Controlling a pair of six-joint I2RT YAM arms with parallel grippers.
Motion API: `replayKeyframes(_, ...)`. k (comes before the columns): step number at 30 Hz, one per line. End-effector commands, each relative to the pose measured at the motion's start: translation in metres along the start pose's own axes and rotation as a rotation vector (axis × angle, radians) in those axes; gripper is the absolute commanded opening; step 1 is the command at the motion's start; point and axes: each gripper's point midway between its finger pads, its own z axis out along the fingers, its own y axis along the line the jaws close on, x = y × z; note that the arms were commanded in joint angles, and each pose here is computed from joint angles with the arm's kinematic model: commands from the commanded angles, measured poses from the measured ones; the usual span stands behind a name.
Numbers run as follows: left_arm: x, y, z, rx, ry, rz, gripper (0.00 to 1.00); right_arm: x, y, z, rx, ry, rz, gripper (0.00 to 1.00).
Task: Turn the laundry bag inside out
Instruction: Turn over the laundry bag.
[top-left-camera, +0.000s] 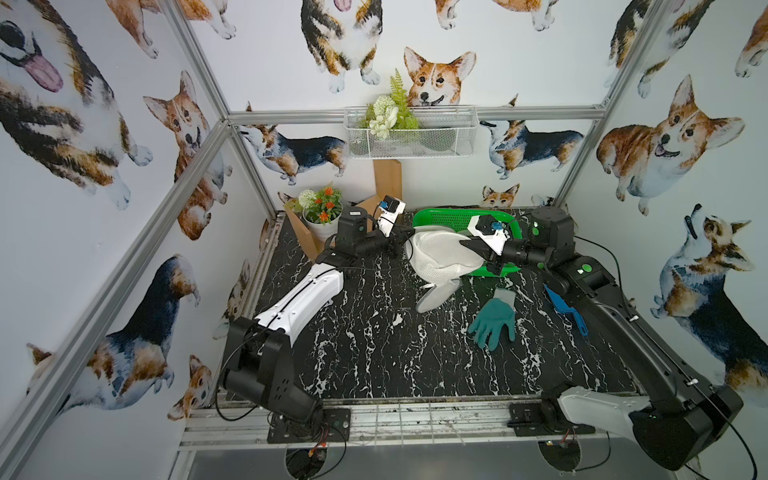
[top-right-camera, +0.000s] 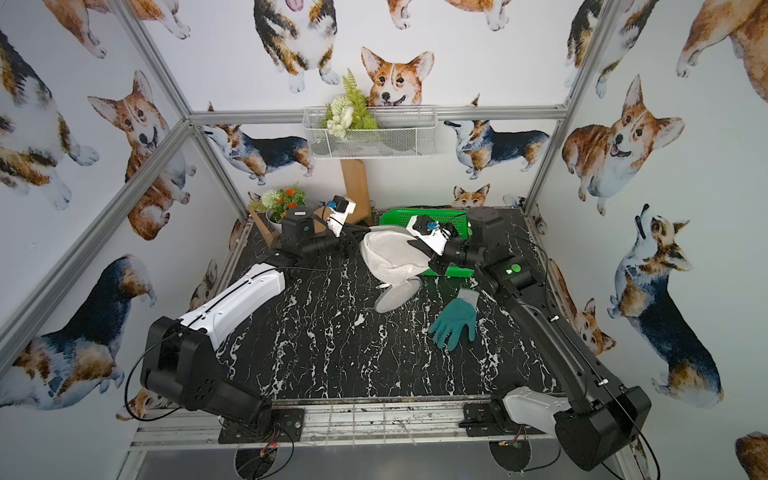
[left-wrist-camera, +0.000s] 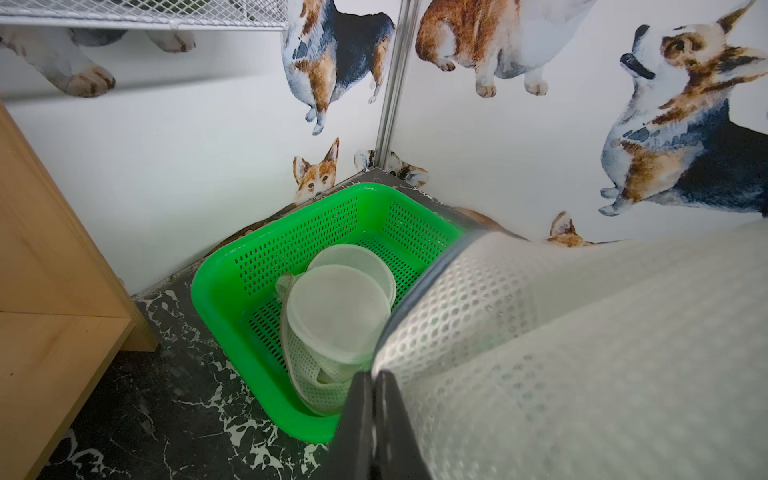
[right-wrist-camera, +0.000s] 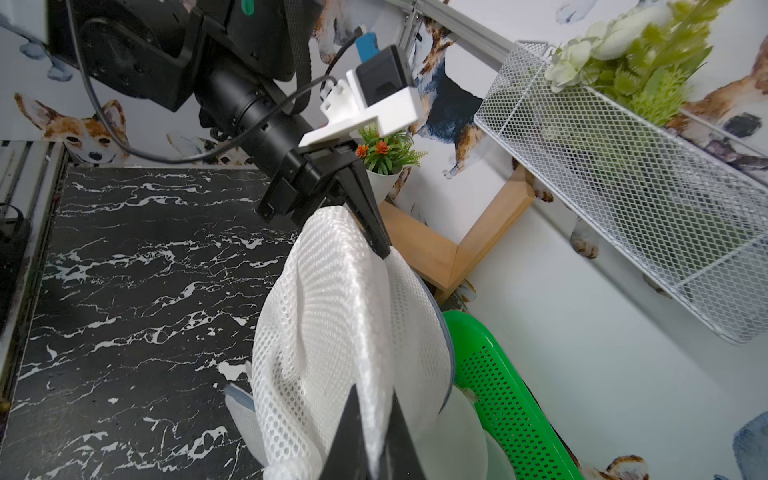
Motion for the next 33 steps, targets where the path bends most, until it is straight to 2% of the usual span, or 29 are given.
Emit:
replayKeyframes(1,0.008,0.016,0.000,-0.077,0.007,-0.031,0.11,-0.037,-0.017,-0.001,0.051,-0.165,0.090,0.00)
replayKeyframes(3,-0.006,0.021,-0.006,-0.126,-0.038,-0.011,0.26,-0.035,-0.023,0.002,0.072,-0.180,0.163,0.00)
replayKeyframes(5,-0.026,0.034,-0.020,-0.231,-0.095,0.036,0.50,-0.029,-0.027,0.007,0.087,-0.175,0.231,0.00)
replayKeyframes(8,-0.047,0.058,-0.048,-0.384,-0.158,0.079,0.63,-0.022,-0.036,0.012,0.122,-0.177,0.342,0.00)
replayKeyframes(11,-0.053,0.069,-0.072,-0.456,-0.182,0.087,0.65,-0.019,-0.047,0.017,0.159,-0.189,0.455,0.00)
replayKeyframes(13,-0.051,0.064,-0.080,-0.434,-0.192,0.087,0.66,-0.019,-0.053,0.019,0.182,-0.205,0.522,0.00)
replayKeyframes(15,-0.046,0.049,-0.081,-0.354,-0.196,0.081,0.66,-0.020,-0.059,0.020,0.198,-0.224,0.576,0.00)
replayKeyframes(19,-0.036,-0.002,-0.075,-0.080,-0.243,0.052,0.70,-0.026,-0.059,0.022,0.167,-0.276,0.629,0.00)
replayKeyframes(24,-0.004,-0.012,-0.057,0.014,-0.173,0.028,0.74,-0.038,-0.044,0.022,0.041,-0.322,0.602,0.00)
replayKeyframes(28,0.002,-0.028,-0.049,0.153,-0.164,0.027,0.75,-0.046,-0.039,0.016,-0.038,-0.348,0.592,0.00)
replayKeyframes(30,0.001,-0.035,-0.048,0.217,-0.175,0.012,0.73,-0.048,-0.037,0.014,-0.063,-0.353,0.588,0.00)
replayKeyframes(33,-0.003,-0.042,-0.046,0.275,-0.188,-0.006,0.62,-0.050,-0.034,0.013,-0.091,-0.356,0.583,0.00)
